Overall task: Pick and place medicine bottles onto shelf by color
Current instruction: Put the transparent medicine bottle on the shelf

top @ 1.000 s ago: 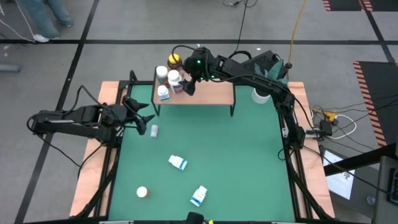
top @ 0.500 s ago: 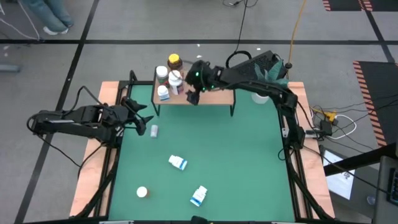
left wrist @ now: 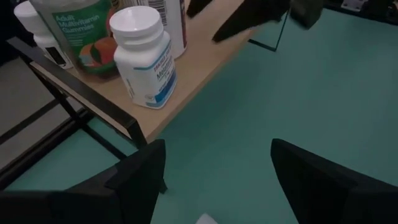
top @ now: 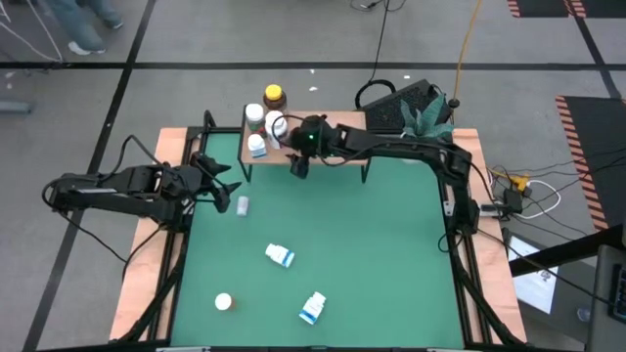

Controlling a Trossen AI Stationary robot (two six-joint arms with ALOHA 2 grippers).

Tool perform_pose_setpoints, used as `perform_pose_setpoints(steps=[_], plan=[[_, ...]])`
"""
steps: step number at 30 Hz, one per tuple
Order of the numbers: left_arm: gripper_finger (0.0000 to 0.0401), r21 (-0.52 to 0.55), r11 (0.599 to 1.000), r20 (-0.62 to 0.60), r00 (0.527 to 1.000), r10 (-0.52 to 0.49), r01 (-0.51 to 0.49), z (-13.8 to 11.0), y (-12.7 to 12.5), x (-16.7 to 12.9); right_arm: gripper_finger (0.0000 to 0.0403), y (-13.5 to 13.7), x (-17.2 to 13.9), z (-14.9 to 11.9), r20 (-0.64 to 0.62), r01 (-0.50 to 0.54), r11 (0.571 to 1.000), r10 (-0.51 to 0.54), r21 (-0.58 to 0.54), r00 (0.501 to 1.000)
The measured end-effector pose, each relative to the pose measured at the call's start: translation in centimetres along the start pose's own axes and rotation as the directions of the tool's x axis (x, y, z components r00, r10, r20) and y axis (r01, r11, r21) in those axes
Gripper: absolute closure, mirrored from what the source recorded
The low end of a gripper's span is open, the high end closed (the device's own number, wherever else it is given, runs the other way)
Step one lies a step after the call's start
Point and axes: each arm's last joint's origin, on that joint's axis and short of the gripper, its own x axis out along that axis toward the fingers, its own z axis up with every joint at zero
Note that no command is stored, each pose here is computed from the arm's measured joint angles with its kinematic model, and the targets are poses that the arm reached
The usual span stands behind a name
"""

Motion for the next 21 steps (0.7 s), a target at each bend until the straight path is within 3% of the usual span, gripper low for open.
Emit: perform_pose_setpoints(steps=[7, 14, 21], plan=[[0.0109, 0.002, 1.0, -0.01, 1.0, 0.002, -0.002, -0.1, -0.1, 0.1, 0.0171, 2.8, -5.3, 1.4, 0.113, -0.007, 0.997, 0.015, -0.076, 0.993], [0.0109, -0.01, 1.0, -0.034, 0.999, 0.01, -0.011, -0.2, -0.2, 0.5, 0.0173, 6.7, -9.2, -3.1, 0.267, -0.071, 0.994, 0.092, -0.087, 0.959], [0.0109, -0.035, 0.999, -0.039, 0.999, 0.012, -0.014, 0.0, -1.2, 2.2, 0.0173, 8.8, -11.4, -8.6, 0.417, -0.12, 0.987, 0.155, -0.108, 0.896]])
